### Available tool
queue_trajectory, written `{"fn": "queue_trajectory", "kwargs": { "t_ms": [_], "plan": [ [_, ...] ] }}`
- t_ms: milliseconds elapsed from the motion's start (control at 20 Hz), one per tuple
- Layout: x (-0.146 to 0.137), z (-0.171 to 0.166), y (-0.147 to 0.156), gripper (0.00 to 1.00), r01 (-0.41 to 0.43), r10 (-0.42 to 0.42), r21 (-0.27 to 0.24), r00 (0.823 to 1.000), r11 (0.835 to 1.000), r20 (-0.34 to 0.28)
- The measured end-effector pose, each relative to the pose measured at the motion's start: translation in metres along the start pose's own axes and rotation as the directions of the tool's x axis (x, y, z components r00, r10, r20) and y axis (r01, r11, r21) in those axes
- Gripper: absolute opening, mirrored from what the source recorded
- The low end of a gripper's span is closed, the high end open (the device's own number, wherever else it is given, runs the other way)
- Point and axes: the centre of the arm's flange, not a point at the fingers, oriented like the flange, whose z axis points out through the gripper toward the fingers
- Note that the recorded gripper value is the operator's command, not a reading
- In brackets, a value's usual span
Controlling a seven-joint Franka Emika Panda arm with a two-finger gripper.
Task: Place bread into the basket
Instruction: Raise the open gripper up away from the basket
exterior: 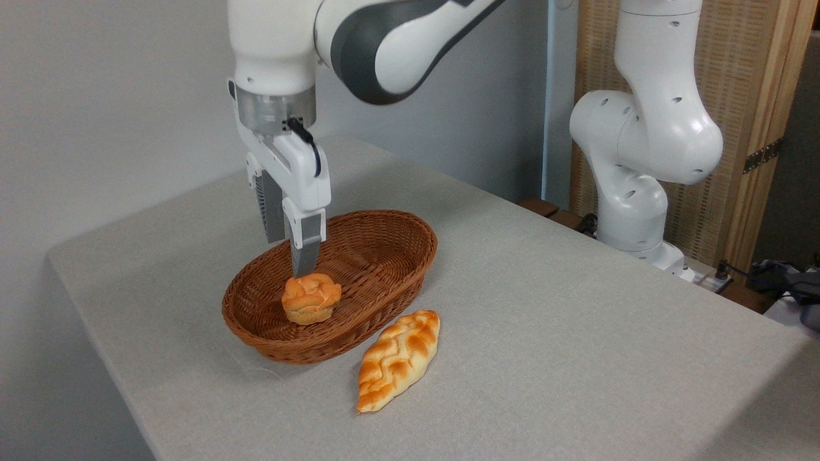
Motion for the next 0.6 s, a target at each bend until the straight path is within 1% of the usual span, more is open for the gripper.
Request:
{"fn": "queue_trajectory", "kwargs": {
  "t_ms": [150,250,300,500,600],
  "plan": [
    [-0.008,-0.027,-0.017,1.0,0.027,-0.027,0.023,1.0,0.999,0.001],
    [-0.015,-0.051,-0.032,1.0,0.054,-0.053,0.038,0.998,0.998,-0.012],
    [-0.017,-0.056,-0.035,1.0,0.06,-0.06,0.04,0.998,0.997,-0.013],
    [-0.032,-0.071,-0.049,1.0,0.092,-0.092,0.03,0.996,0.995,0.01],
    [-0.042,-0.078,-0.057,1.0,0.112,-0.112,0.02,0.993,0.994,0.034]
  ]
}}
